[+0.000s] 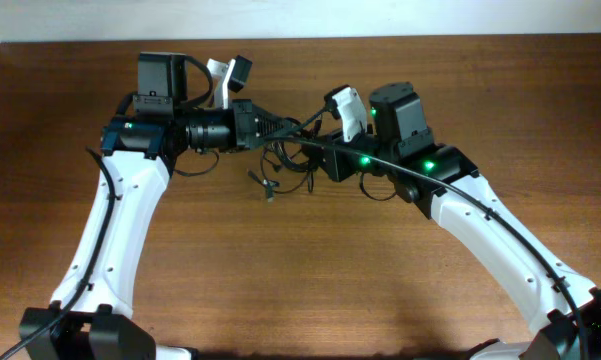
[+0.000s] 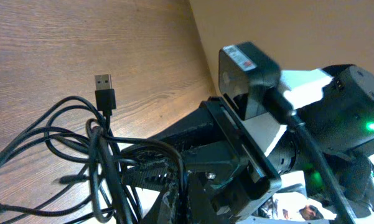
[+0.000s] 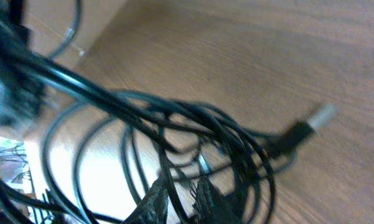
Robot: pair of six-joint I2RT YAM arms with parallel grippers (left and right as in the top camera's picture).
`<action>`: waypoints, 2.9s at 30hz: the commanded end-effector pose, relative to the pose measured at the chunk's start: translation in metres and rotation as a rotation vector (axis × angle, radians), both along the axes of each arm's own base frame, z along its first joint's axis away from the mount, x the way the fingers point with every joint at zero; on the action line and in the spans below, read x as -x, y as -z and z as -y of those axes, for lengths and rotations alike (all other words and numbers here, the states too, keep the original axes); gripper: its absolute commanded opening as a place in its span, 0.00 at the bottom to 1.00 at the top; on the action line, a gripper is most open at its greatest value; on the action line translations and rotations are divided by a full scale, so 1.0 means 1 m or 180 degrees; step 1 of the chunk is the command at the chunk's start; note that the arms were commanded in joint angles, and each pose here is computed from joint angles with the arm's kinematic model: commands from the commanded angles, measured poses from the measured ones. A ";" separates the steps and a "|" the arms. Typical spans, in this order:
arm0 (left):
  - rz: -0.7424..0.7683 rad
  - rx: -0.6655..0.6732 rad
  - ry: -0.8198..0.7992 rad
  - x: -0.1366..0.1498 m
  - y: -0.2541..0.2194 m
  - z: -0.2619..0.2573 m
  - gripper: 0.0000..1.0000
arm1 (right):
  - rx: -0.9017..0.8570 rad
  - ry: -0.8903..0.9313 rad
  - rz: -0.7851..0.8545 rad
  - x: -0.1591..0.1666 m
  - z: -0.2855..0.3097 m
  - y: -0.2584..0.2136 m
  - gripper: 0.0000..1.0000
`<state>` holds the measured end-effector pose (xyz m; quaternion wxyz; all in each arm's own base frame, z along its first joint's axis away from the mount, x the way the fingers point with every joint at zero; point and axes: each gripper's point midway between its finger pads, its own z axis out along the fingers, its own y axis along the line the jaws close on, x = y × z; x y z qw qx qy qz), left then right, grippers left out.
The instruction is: Untangle cables
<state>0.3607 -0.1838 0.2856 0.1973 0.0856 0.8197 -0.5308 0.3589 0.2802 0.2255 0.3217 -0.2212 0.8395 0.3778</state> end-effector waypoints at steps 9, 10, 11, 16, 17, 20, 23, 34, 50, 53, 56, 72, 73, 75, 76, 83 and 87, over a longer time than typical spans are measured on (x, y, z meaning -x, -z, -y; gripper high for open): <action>-0.0001 -0.0157 -0.0147 -0.007 0.008 -0.006 0.00 | -0.0351 0.0400 0.0054 -0.008 0.029 -0.053 0.04; 0.0003 -0.0218 -0.0201 -0.010 0.011 -0.008 0.00 | -0.0454 0.0511 0.0122 -0.007 0.042 -0.072 0.04; -0.0002 -0.0315 -0.0282 -0.013 0.016 -0.012 0.01 | -0.0565 0.0637 0.0171 -0.003 0.057 -0.092 0.04; 0.0000 -0.0569 -0.0401 -0.017 0.029 -0.021 0.01 | -0.0826 0.0894 0.0435 0.033 0.113 -0.153 0.04; -0.0018 -0.0621 -0.0440 -0.017 0.031 -0.023 0.01 | -0.0868 0.0883 0.0463 0.041 0.120 -0.160 0.04; -0.0010 -0.0643 -0.0443 -0.017 0.032 -0.023 0.01 | -0.0860 0.0869 0.0322 0.049 0.124 -0.154 0.04; 0.0006 -0.0963 -0.0568 -0.020 0.047 -0.036 0.01 | -0.0883 0.0982 0.0353 0.043 0.135 -0.159 0.04; -0.0136 -0.2006 -0.1016 -0.022 0.086 -0.086 0.04 | -0.1125 0.2234 -0.0065 0.023 0.247 -0.151 0.04; -0.0134 -0.2751 -0.1465 -0.030 0.099 -0.131 0.13 | -0.0723 0.4453 -0.0501 0.090 0.451 -0.086 0.04; -0.0138 -0.2488 -0.1278 -0.027 0.097 -0.112 0.08 | -0.0635 0.4008 -0.0490 0.077 0.428 -0.083 0.04; 0.0030 -0.2274 -0.0822 -0.019 0.093 -0.076 0.15 | -0.0488 0.3508 -0.0452 0.059 0.388 -0.083 0.23; -0.0486 -0.3249 0.0343 0.010 0.260 0.015 0.45 | -0.0355 0.3188 -0.0748 0.050 0.358 -0.061 0.51; -0.0522 -0.3234 0.0369 0.011 0.263 0.016 0.38 | -0.0355 0.3188 -0.0756 0.050 0.358 -0.061 0.51; -0.0504 -0.3215 0.0361 0.010 0.261 0.017 0.05 | -0.0359 0.3187 -0.0772 0.050 0.358 -0.060 0.51; -0.0444 -0.3185 0.0332 0.005 0.250 0.020 0.00 | -0.0358 0.3182 -0.0789 0.050 0.357 -0.058 0.51; 0.0375 -0.2079 0.0242 -0.015 0.042 0.070 0.00 | -0.0269 0.2513 -0.0819 0.041 0.290 -0.058 0.51; 0.0254 -0.1482 0.0351 -0.004 0.007 0.082 0.00 | -0.0384 0.1564 -0.0563 0.038 0.207 -0.078 0.51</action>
